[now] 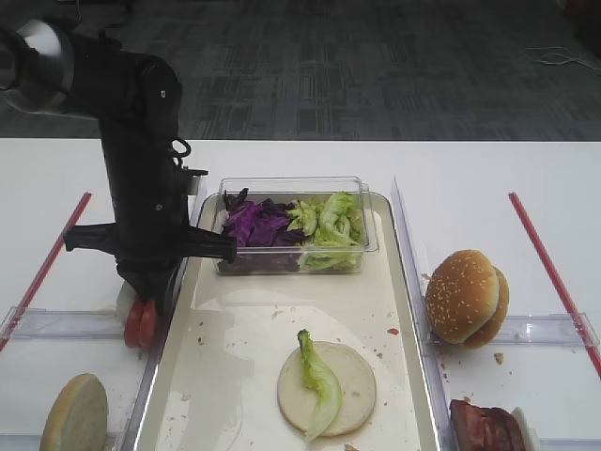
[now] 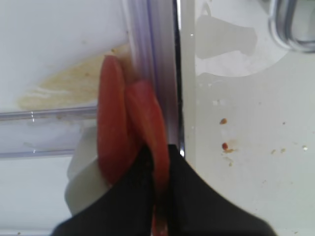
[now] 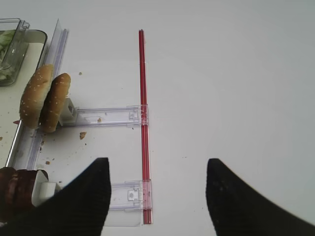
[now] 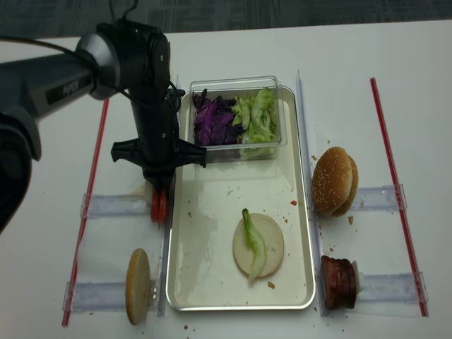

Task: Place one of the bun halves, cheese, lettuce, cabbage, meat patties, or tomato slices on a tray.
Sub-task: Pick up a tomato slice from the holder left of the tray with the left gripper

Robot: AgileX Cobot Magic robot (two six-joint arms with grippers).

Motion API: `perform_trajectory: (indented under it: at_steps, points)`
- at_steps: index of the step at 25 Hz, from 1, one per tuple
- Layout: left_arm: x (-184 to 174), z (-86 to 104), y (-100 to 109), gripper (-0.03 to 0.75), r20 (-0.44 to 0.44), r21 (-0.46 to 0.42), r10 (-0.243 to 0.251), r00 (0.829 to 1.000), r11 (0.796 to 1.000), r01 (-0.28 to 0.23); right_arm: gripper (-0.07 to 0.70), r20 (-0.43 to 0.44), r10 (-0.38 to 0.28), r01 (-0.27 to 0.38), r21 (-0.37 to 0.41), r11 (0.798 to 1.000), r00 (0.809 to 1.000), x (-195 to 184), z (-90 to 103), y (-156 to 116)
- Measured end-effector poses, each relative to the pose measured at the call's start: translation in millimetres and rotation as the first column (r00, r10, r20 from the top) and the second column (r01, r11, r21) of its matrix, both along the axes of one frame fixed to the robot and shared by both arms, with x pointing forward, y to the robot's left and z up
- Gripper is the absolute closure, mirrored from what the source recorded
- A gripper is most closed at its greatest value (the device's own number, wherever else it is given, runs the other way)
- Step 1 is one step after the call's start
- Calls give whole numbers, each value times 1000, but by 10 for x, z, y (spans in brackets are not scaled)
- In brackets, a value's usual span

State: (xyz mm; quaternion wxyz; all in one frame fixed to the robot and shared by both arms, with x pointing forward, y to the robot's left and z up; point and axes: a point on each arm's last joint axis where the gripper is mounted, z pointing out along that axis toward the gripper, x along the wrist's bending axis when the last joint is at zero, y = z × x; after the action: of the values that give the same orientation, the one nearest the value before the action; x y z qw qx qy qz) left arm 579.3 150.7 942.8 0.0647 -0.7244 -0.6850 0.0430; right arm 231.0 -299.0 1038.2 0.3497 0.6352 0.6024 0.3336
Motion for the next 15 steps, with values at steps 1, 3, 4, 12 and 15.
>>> perform_trajectory:
  at_steps: [1, 3, 4, 12, 15]
  points:
    - [0, 0, 0, 680, 0, 0, 0, 1000, 1000, 0, 165, 0, 0, 0, 0, 1000, 1000, 0, 0, 0]
    - [0, 0, 0, 680, 0, 0, 0, 1000, 1000, 0, 165, 0, 0, 0, 0, 1000, 1000, 0, 0, 0]
    - [0, 0, 0, 681, 0, 0, 0, 1000, 1000, 0, 165, 0, 0, 0, 0, 1000, 1000, 0, 0, 0]
    - [16, 31, -5, 685, 9, -2, -1, 1000, 1000, 1, 165, 0, 0, 0, 0, 1000, 1000, 0, 0, 0]
    - [23, 47, -7, 686, 15, -4, -2, 1000, 1000, 2, 165, 0, 0, 0, 0, 1000, 1000, 0, 0, 0]
